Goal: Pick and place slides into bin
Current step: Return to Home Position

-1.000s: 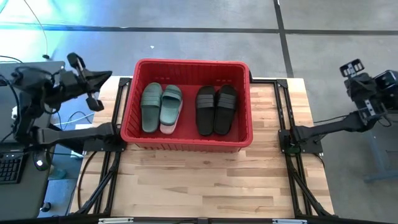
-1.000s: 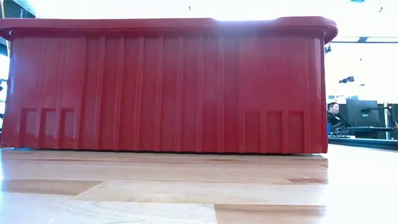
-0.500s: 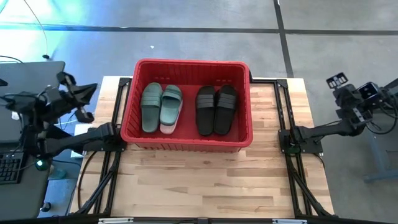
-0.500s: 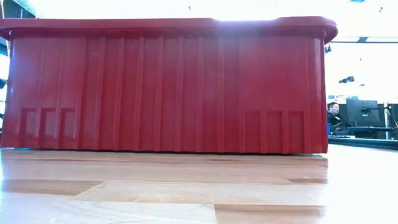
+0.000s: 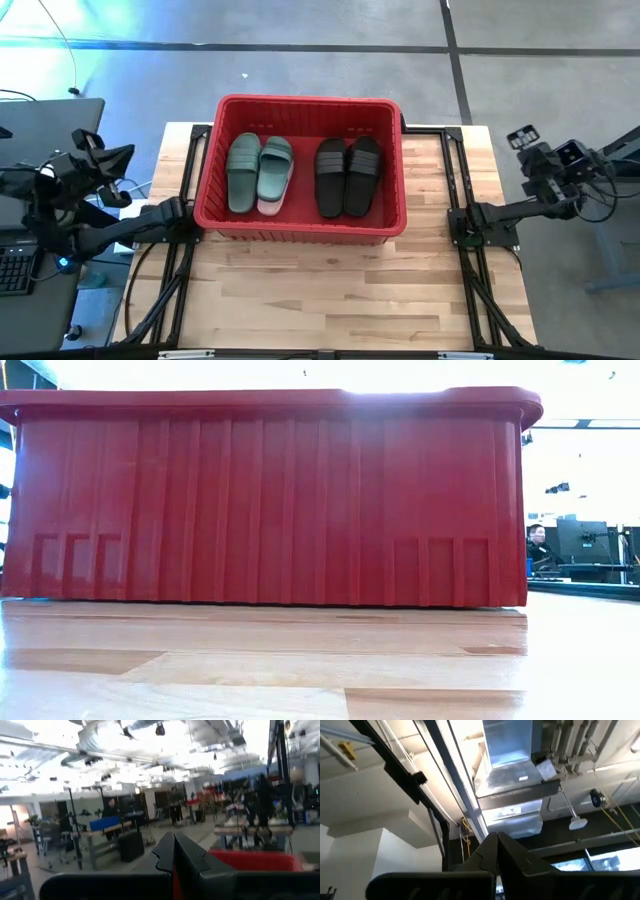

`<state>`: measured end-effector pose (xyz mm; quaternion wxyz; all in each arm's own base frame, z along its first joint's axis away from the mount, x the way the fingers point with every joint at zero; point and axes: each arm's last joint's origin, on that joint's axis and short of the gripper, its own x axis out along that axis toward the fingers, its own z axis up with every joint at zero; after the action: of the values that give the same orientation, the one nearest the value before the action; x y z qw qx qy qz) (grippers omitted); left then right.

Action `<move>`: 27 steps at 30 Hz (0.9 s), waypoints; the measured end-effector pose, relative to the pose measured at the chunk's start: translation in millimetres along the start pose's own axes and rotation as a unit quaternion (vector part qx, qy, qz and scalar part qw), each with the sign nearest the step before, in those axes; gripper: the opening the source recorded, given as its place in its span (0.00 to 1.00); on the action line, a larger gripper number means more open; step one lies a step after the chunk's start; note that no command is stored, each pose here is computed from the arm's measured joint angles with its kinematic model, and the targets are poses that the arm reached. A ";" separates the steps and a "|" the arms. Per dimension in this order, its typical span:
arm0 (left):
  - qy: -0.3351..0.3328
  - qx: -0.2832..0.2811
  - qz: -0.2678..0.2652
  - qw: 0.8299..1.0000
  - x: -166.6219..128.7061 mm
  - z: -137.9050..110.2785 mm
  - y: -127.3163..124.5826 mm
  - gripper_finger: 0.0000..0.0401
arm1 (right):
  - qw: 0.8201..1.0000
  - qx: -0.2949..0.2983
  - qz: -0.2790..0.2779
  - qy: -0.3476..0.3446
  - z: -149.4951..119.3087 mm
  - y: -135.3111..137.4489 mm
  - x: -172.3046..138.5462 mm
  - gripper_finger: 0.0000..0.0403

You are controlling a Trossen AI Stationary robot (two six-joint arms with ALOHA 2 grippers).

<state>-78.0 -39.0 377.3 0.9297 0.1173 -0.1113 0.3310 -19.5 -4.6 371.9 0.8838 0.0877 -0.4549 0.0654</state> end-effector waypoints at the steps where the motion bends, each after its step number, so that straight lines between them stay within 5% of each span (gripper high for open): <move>1: 0.008 0.002 -0.002 1.000 0.3 -1.8 -0.4 0.00 | 1.000 0.004 -0.001 0.002 -4.7 -0.5 -0.6 0.00; 6: -0.001 -0.003 -0.011 1.000 5.3 -4.1 -2.2 0.00 | 1.000 0.027 -0.002 -0.009 -28.5 -3.1 -5.3 0.00; 14: -0.044 -0.038 -0.111 0.992 55.1 -39.1 -22.8 0.00 | 0.997 0.064 -0.040 -0.001 -73.6 -10.0 -20.0 0.00; 27: -0.044 -0.078 -0.125 0.988 101.4 -112.9 -45.0 0.00 | 0.986 0.140 -0.092 -0.009 -126.2 -19.4 -51.1 0.00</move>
<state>42.1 19.8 292.7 0.9642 0.0721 -0.1617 0.1974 54.8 1.7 256.4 0.8610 0.2524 -0.4391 0.0465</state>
